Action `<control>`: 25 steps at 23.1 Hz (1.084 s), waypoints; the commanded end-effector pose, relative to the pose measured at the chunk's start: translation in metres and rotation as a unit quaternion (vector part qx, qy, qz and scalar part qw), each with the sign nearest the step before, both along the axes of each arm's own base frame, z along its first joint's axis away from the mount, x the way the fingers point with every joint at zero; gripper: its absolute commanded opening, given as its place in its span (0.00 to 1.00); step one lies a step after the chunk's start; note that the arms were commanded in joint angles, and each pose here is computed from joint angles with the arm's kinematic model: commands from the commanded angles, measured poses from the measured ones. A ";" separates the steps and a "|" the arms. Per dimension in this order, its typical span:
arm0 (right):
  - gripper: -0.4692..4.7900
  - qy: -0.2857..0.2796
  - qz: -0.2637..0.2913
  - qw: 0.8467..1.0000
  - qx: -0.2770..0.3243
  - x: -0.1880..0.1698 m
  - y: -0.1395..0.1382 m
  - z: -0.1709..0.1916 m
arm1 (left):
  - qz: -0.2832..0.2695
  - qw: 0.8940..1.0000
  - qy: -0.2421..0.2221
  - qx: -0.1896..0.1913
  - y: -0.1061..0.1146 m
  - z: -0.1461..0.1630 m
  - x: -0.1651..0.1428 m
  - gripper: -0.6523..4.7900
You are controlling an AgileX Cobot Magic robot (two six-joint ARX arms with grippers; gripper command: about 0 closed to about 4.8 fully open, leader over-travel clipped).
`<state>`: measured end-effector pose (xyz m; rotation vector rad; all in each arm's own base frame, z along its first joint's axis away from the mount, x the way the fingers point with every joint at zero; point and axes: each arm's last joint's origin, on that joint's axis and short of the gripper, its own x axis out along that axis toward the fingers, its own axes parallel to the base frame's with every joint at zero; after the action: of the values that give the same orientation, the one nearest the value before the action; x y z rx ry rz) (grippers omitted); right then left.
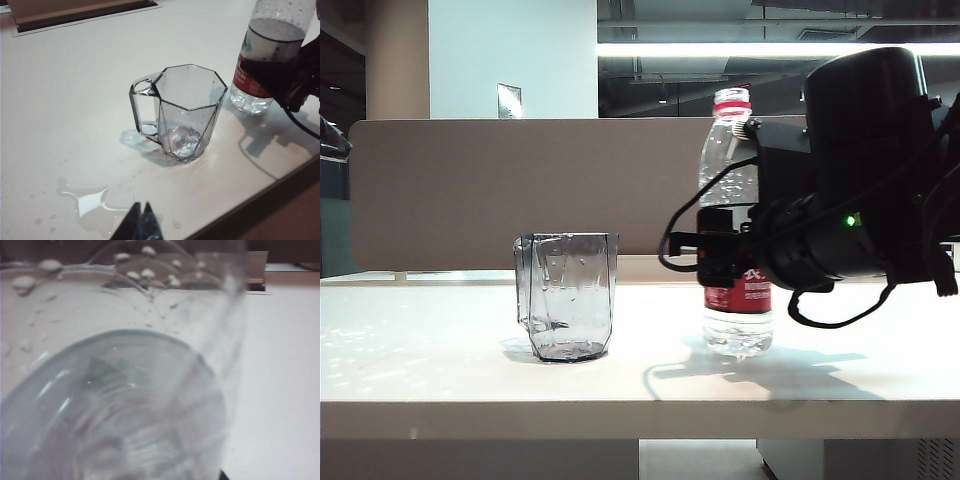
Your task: Pick up the mineral water bottle on the table and pour water into the mug until it's half full.
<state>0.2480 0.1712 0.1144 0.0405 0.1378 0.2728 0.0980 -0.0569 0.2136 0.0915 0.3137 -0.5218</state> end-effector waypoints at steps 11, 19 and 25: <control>0.50 -0.015 0.011 0.997 -0.071 0.003 -0.005 0.003 | -0.001 1.000 -0.006 -0.004 0.000 0.002 0.000 0.11; 0.50 0.004 0.036 0.976 -0.214 0.012 0.001 0.033 | -0.002 1.000 -0.006 -0.004 0.000 0.002 0.000 0.11; 0.50 -0.037 0.048 0.949 -0.309 0.012 0.001 0.060 | -0.001 1.000 -0.006 -0.004 0.000 0.002 0.000 0.11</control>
<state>0.2582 0.1708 0.1574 -0.5534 0.2335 0.3331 0.0980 -0.0569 0.2136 0.0915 0.3137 -0.5218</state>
